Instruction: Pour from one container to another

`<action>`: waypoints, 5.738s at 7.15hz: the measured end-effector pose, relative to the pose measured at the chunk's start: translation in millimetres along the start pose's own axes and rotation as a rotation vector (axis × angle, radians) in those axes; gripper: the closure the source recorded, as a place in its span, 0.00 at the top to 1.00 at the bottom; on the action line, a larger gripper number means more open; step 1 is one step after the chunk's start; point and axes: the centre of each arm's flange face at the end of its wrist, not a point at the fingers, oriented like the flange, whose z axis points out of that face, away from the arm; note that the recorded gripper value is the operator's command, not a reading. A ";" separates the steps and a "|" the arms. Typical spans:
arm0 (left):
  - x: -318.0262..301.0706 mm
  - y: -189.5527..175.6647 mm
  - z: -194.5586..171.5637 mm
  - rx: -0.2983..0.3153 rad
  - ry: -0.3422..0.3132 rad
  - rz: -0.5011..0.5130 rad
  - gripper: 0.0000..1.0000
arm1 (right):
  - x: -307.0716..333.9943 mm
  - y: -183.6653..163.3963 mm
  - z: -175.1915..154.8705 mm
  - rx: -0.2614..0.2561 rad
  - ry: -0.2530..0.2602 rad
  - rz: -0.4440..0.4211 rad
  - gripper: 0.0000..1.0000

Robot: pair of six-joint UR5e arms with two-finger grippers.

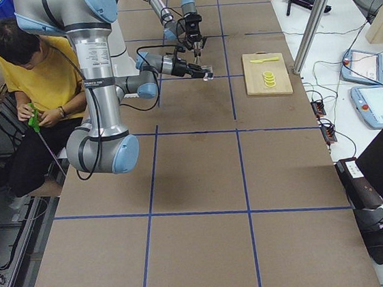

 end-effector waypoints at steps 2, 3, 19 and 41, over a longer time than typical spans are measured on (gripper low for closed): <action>10.5 2.9 8.5 0.008 -0.019 -0.007 0.00 | -35.6 -30.0 -0.6 -0.021 0.012 -0.057 0.00; 14.1 3.7 11.0 0.009 -0.018 -0.009 0.00 | -51.7 -44.1 -2.6 -0.032 0.017 -0.085 0.00; 21.5 -0.9 27.4 0.006 -0.064 -0.025 0.00 | -121.6 -82.2 -30.0 -0.123 0.027 -0.427 0.00; 22.7 -3.6 28.1 0.010 -0.062 -0.025 0.00 | -141.2 -97.4 -33.0 -0.138 0.061 -0.976 0.00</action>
